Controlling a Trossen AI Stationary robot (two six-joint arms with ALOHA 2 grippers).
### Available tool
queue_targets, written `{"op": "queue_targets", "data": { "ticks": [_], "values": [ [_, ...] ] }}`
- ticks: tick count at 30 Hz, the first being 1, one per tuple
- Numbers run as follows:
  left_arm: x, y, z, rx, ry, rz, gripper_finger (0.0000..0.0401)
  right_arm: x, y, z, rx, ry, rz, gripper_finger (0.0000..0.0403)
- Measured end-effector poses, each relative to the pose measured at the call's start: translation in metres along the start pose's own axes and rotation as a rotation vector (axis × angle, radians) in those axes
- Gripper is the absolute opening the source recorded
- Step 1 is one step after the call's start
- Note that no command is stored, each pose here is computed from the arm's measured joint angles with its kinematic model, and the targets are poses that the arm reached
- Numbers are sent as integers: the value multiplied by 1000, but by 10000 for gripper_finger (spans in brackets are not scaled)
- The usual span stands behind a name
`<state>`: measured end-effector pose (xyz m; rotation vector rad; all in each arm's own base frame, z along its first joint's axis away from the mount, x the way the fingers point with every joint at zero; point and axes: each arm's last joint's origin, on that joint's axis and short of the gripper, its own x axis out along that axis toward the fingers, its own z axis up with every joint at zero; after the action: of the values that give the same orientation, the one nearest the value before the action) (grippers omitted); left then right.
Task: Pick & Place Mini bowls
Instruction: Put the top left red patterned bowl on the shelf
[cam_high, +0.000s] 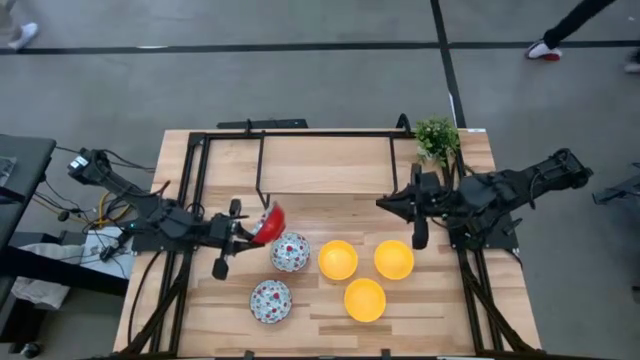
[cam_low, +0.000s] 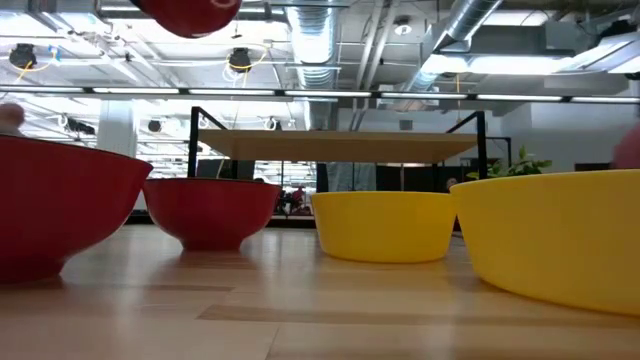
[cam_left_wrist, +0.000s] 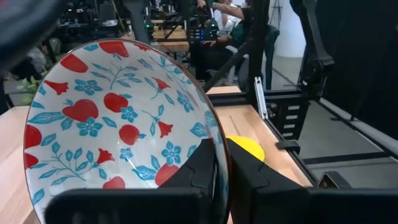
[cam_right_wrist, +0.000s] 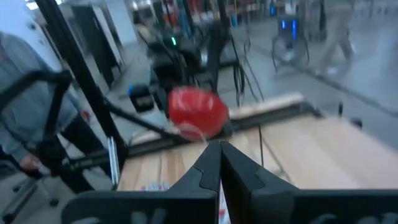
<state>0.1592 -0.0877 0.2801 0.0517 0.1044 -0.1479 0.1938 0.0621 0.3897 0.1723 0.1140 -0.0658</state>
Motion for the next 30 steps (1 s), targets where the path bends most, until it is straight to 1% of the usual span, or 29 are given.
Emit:
{"op": "queue_targets", "data": {
  "ticks": [5,9,13,17,20,23,26,30],
  "values": [
    [12,7,0,0,19,53,19,4,-8,8,-33,-62,-12,0],
    [32,11,12,22,34,42,19,8,-19,12,-87,-67,45,0],
    [58,14,28,66,62,42,19,11,-32,15,-103,-67,70,0],
    [81,25,39,108,151,84,19,13,-43,17,-101,-63,72,0],
    [97,36,41,123,245,134,19,14,-50,17,-100,-52,44,0],
    [112,46,37,144,339,172,19,15,-57,15,-99,-26,3,0],
    [127,55,28,182,426,194,19,19,-66,11,-97,15,-54,0],
    [142,62,15,195,488,208,19,33,-74,2,-98,92,-108,14]
  ]
}}
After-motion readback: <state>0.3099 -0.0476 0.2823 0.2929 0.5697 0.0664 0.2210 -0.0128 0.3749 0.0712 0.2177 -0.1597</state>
